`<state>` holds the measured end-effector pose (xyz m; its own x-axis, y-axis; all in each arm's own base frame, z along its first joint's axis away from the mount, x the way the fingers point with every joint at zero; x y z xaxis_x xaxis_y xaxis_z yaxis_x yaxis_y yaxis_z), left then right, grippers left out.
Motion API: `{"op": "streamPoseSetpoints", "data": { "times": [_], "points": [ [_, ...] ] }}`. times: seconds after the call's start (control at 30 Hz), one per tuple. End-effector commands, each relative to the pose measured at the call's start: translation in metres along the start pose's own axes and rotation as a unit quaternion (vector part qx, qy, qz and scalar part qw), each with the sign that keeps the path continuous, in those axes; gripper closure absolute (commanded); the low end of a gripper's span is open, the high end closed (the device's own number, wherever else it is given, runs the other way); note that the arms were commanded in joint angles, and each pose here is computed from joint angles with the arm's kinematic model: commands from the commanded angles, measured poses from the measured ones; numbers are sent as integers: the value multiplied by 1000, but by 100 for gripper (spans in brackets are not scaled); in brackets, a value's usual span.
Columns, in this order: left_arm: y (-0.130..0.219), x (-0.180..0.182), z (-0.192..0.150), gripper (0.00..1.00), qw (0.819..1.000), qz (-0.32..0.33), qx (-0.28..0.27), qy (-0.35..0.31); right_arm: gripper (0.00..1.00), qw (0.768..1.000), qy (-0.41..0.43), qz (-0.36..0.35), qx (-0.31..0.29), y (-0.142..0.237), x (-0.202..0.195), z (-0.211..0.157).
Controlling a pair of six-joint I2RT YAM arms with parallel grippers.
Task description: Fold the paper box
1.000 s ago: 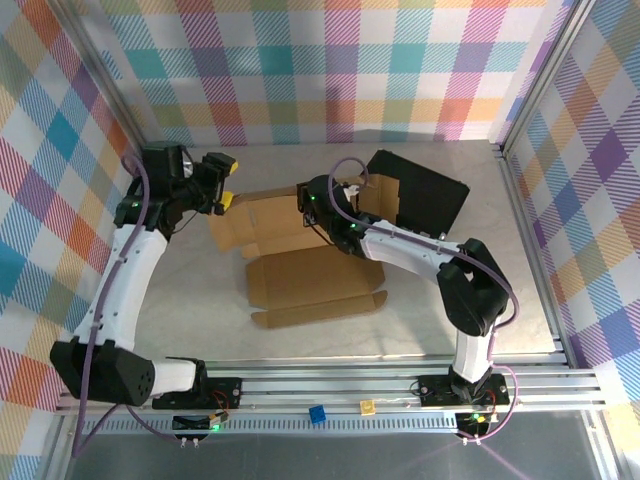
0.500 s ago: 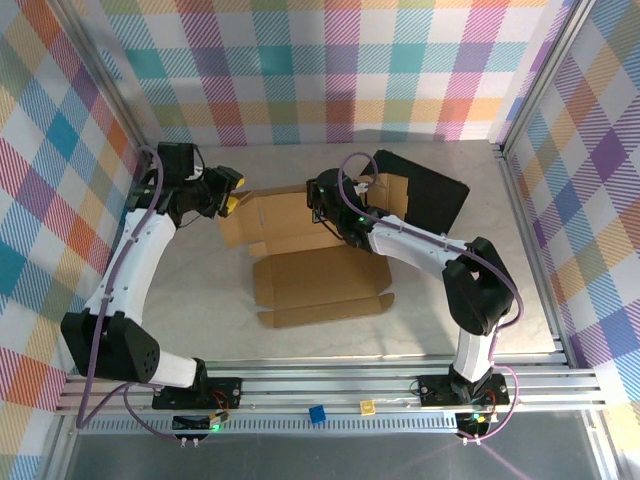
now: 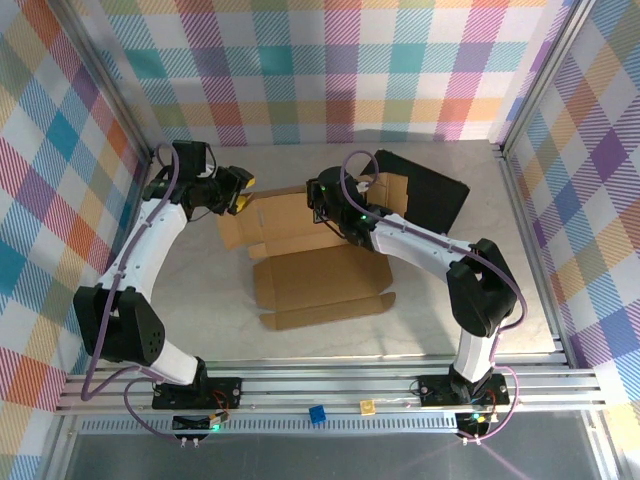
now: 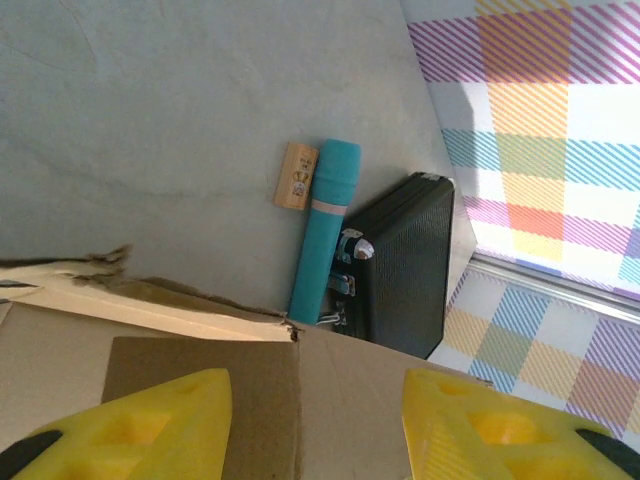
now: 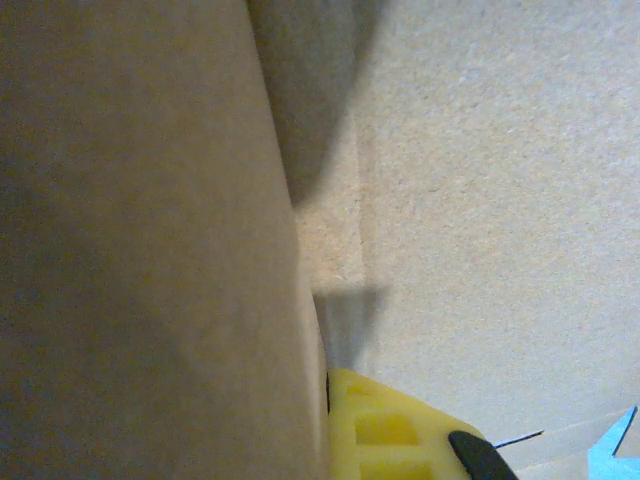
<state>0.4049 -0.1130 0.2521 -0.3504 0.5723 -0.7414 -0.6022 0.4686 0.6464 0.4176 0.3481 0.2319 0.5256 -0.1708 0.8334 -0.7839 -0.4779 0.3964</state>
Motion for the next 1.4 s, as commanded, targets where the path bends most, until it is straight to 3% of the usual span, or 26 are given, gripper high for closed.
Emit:
{"op": "streamPoseSetpoints", "data": {
  "times": [0.0,0.3,0.5,0.6,0.7,0.8,0.87,1.0,1.27,1.37],
  "points": [
    [-4,-18,-6,52,999,-26,9,-24,100,999,-8,31,18,12,31,-12],
    [-5,-16,-24,56,999,-22,24,-24,100,999,-11,30,24,7,32,-11],
    [-10,-16,-22,89,999,-17,27,-20,100,999,-11,24,29,7,30,-12],
    [-11,-12,-22,100,999,-8,27,-18,100,999,-11,25,27,9,30,-10],
    [-10,-9,-22,100,1000,-3,21,-14,96,999,-4,22,28,12,30,-6],
    [-7,-9,-18,100,1000,-5,8,-12,69,1000,9,17,15,23,31,8],
    [-6,-10,-18,100,1000,-9,6,-11,62,1000,7,19,8,29,29,20],
    [-6,-12,-19,100,1000,-14,9,-13,61,1000,1,21,9,33,26,31],
    [-7,-16,-18,100,1000,-19,10,-14,63,999,-2,11,37,16,25,18],
    [-7,-16,-19,100,1000,-20,12,-14,69,999,-4,13,29,16,22,21]
  ]
}}
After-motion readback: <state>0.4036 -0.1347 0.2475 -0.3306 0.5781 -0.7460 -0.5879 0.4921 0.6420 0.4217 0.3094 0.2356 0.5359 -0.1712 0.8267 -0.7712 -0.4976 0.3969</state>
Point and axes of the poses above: each hand's point on the last joint's axis, 136 mm out from that joint toward the fingers, its own y axis back along the fingers, its own x axis along the line the jaws close on, z = x × y, the point moved 1 cm from there along y, back along the fingers, and after that the axes turned 10 degrees about -y, right-handed, at the moved point
